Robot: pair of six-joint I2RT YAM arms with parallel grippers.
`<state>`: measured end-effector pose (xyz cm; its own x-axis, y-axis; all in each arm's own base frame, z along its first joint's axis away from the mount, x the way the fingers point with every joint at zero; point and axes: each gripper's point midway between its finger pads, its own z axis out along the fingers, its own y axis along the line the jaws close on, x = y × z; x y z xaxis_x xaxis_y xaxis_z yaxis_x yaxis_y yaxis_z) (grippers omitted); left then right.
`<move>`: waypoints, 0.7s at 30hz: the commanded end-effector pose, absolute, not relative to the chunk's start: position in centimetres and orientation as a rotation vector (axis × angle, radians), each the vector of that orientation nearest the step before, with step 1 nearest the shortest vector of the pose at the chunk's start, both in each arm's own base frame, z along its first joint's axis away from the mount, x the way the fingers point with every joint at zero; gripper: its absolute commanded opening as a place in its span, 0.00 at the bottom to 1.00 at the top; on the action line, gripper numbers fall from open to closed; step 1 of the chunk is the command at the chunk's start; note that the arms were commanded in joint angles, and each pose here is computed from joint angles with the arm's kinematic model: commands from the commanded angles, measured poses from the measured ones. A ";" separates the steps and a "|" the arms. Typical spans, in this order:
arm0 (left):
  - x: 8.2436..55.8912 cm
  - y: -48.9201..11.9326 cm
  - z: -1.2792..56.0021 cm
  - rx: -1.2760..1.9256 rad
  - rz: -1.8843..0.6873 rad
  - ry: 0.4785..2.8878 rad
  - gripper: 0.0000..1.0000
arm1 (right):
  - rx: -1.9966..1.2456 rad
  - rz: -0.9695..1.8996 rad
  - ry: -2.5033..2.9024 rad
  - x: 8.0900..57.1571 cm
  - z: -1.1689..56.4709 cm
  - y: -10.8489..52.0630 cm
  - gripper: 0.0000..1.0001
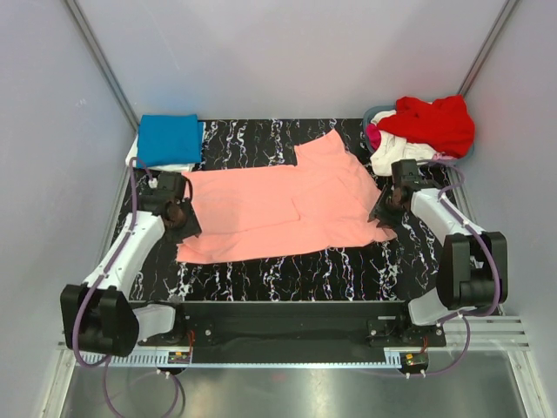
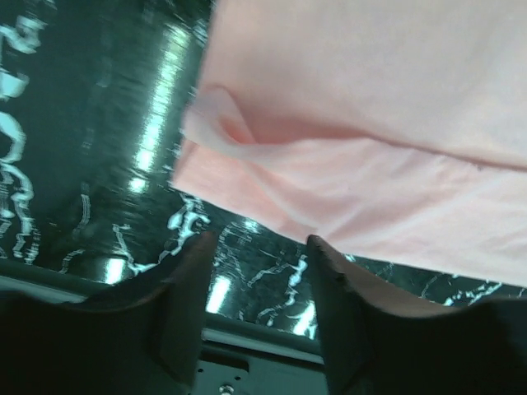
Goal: Fold and stack the t-shirts
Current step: Fold the tshirt
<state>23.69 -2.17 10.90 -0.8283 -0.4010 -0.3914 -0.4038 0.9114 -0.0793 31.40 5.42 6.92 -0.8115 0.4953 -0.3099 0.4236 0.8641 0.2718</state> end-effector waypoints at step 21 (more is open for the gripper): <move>33.1 -1.5 3.3 -0.717 0.326 2.744 0.22 | 0.573 0.446 2.650 31.4 7.6 7.9 0.29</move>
<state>29.12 -2.83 1.88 -0.8702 -0.4341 -0.2330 -0.4726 0.8692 0.1453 30.86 7.52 6.82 -0.8418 0.4635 -0.2767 0.3568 0.8623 0.3593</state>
